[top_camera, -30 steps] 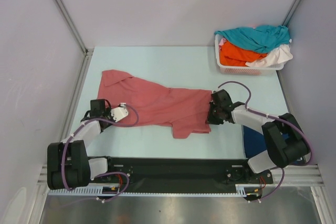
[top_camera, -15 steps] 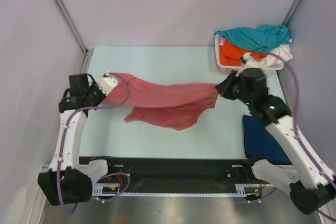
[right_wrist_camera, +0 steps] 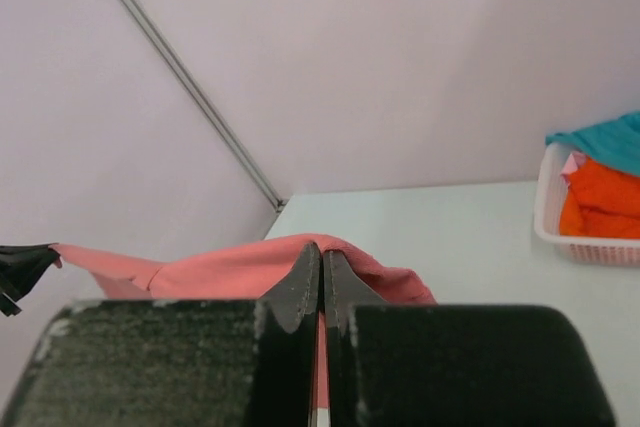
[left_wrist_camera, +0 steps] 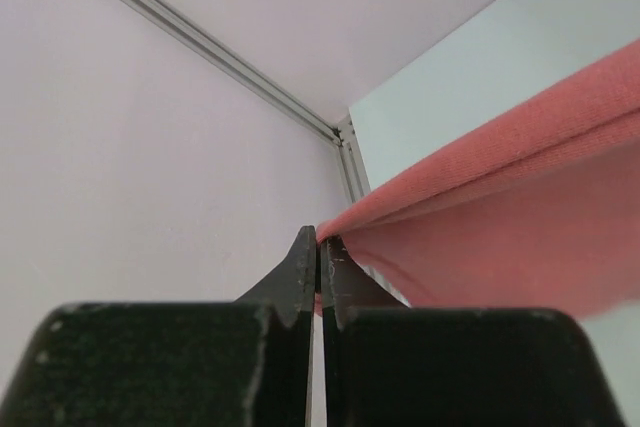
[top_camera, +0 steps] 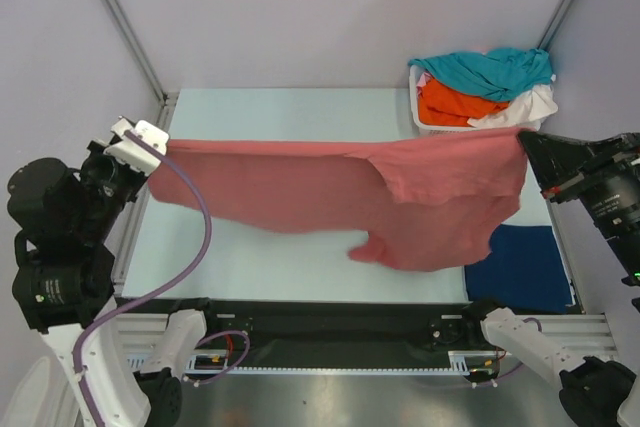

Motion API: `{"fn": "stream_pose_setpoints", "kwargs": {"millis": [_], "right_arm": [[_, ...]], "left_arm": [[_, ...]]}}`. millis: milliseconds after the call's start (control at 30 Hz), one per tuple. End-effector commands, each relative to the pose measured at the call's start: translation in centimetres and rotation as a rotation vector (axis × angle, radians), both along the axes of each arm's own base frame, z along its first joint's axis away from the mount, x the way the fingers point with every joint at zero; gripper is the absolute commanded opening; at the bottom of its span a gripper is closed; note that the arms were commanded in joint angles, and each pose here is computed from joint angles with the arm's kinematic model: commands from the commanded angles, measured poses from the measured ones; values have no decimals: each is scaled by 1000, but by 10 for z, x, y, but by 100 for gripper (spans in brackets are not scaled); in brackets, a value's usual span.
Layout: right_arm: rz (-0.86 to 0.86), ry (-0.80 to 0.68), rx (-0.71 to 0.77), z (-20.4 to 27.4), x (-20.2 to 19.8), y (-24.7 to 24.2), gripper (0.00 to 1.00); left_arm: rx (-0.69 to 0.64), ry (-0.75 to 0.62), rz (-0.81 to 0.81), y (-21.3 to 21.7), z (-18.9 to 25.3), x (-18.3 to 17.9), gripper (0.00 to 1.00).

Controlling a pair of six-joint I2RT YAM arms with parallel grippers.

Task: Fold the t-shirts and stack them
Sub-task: Flatten the tshirt out

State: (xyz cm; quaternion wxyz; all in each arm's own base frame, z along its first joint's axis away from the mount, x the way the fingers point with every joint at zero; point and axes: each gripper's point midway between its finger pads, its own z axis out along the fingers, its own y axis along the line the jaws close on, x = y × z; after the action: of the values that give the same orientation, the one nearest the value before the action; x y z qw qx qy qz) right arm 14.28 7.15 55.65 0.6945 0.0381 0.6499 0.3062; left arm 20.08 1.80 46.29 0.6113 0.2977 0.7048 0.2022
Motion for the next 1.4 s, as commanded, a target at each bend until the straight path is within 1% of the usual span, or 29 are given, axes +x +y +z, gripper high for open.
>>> {"fn": "stream_pose_setpoints", "kwargs": {"millis": [0, 200, 267, 300, 333, 367, 400, 433, 467, 500, 533, 567, 600, 633, 700, 767, 800, 833, 933, 1000, 1100, 1133, 1167, 1200, 1233, 1267, 1300, 1333, 1367], "right_arm": [[-41, 43, -100, -8, 29, 4, 0], [-49, 44, -178, -18, 109, 39, 0], [-51, -16, -172, -4, 136, 44, 0], [-44, 22, -181, -16, 171, 52, 0], [20, -37, -152, 1, 180, 62, 0], [6, -21, -111, 0, 204, 55, 0], [27, 20, -102, -16, 240, 62, 0], [70, -21, -83, -8, 257, 70, 0], [76, -65, -59, 10, 267, 70, 0], [79, -91, -42, 19, 280, 70, 0], [89, -56, -39, -1, 320, 79, 0], [87, -161, -17, 42, 314, 77, 0], [93, -170, 5, 45, 326, 79, 0], [98, -142, 13, 27, 360, 84, 0], [96, -232, 99, 61, 360, 74, 0], [93, -308, 175, 78, 365, 64, 0], [90, -300, 202, 71, 374, 61, 0], [72, -355, 233, 86, 369, 52, 0], [64, -423, 221, 104, 357, 48, 0], [74, -407, 203, 101, 354, 51, 0], [93, -298, 162, 68, 362, 57, 0], [113, -254, 146, 53, 363, 62, 0], [116, -160, 118, 14, 377, 67, 0], [120, -108, 98, -8, 379, 70, 0], [119, -90, 77, -10, 362, 70, 0], [114, 36, 52, -66, 370, 74, 0], [115, 24, 26, -61, 345, 75, 0], [113, 60, 14, -78, 338, 76, 0], [109, 99, 7, -98, 327, 75, 0]], "left_arm": [[-47, 26, 52, 8, 0, 9, 0], [-92, 76, 49, 13, -11, 72, 0], [-109, 111, 67, 19, -18, 104, 1], [-114, 103, 75, 22, -15, 116, 0], [-120, 106, 87, 25, -15, 126, 0], [-123, 124, 96, 29, -17, 149, 0], [-126, 103, 107, 33, -12, 162, 1], [-128, 102, 122, 37, -11, 176, 0], [-126, 45, 147, 42, 11, 183, 0], [-130, 70, 165, 49, -1, 213, 1], [-145, 51, 187, 53, 5, 223, 0], [-147, -18, 228, 62, 30, 226, 0], [-186, -33, 249, 68, 26, 249, 0], [-209, -69, 256, 74, 35, 254, 0], [-261, -170, 268, 90, 59, 266, 0], [-252, -245, 264, 95, 86, 265, 0], [-241, -259, 249, 93, 92, 266, 0], [-236, -268, 237, 91, 96, 265, 0], [-215, -287, 187, 81, 105, 255, 0], [-190, -251, 176, 80, 88, 257, 0], [-139, -178, 149, 76, 56, 253, 0], [-121, -159, 132, 73, 46, 250, 0], [-106, -117, 134, 73, 20, 245, 0], [-73, -104, 133, 73, 10, 240, 0], [-54, -76, 132, 74, -5, 236, 0], [-46, 16, 128, 74, -49, 235, 0], [-14, 16, 121, 71, -52, 222, 0], [-7, 50, 116, 70, -68, 216, 0], [-8, 136, 109, 69, -110, 208, 0]]}}
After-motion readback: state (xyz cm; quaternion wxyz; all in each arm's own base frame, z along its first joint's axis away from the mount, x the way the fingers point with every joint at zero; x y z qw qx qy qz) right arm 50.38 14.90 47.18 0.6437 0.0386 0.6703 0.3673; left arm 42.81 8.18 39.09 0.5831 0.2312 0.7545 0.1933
